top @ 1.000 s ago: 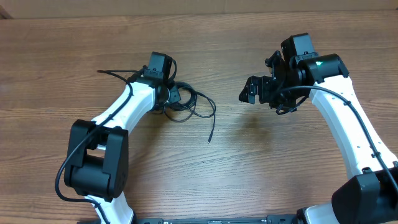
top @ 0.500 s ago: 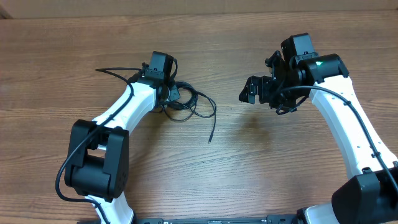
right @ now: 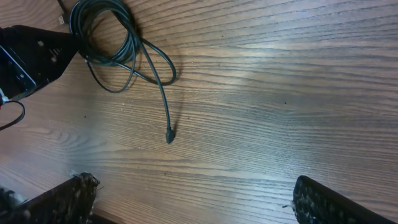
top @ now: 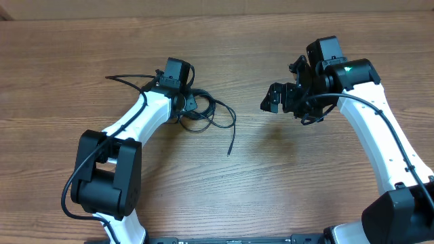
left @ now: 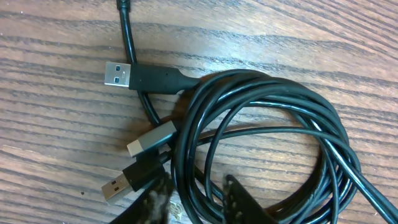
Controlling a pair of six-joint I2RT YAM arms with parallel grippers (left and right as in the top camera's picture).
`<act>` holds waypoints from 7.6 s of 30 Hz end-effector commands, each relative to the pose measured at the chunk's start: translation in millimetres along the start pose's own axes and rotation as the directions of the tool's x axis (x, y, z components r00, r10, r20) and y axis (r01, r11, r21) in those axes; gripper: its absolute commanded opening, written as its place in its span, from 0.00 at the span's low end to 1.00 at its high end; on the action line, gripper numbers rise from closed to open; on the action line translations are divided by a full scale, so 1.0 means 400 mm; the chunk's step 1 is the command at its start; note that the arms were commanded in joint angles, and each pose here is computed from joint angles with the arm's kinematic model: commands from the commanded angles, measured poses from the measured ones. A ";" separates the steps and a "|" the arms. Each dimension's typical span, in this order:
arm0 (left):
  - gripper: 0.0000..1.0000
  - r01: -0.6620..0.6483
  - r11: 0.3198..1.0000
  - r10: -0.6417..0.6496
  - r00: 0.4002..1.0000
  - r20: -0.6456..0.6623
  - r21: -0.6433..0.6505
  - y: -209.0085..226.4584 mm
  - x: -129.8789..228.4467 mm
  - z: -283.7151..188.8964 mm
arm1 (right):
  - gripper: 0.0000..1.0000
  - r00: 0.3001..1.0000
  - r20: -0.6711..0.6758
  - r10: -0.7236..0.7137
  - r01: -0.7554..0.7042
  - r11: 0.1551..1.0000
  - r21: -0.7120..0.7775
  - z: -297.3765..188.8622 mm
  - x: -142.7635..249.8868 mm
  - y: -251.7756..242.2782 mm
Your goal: Untangle cables
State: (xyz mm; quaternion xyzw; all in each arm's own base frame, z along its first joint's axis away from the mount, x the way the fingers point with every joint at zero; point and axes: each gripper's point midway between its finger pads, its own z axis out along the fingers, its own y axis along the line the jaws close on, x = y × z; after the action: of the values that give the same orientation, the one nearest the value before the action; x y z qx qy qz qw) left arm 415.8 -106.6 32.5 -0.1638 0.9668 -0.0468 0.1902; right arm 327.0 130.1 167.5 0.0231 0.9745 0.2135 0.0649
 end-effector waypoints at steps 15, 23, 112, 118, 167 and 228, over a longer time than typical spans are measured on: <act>0.45 -0.050 0.999 0.050 0.999 0.006 0.009 -0.007 0.004 0.009 | 1.00 0.992 0.113 -0.062 0.078 0.987 -0.139 -0.024 -0.072 0.081; 0.37 -0.050 0.998 0.053 0.997 -0.064 0.044 -0.016 0.041 0.008 | 1.00 0.991 0.118 -0.065 0.081 0.987 -0.137 -0.024 -0.075 0.080; 0.29 0.084 0.996 -0.082 0.994 -0.069 0.040 -0.017 0.058 0.032 | 1.00 0.973 0.209 -0.098 0.133 0.979 -0.158 -0.036 -0.127 0.103; 0.22 0.092 0.994 -0.086 0.991 -0.102 0.055 -0.024 0.074 0.061 | 1.00 0.973 0.209 -0.098 0.132 0.979 -0.158 -0.036 -0.127 0.103; 0.18 -0.462 0.138 0.608 0.738 0.293 0.876 -0.321 0.154 -0.262 | 0.45 0.999 0.031 0.041 -0.035 0.987 -0.155 0.194 0.021 0.054; 0.52 -0.524 0.800 0.546 0.838 0.007 0.293 -0.151 0.087 0.043 | 0.35 0.935 0.348 0.059 -0.064 0.998 0.002 0.369 0.037 0.086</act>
State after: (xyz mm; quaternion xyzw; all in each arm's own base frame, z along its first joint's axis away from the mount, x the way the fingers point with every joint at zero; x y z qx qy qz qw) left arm 415.9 -176.6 29.8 0.1521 0.9592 -0.1415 0.1917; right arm 328.8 229.7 49.9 0.0863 0.9476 0.2278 0.2069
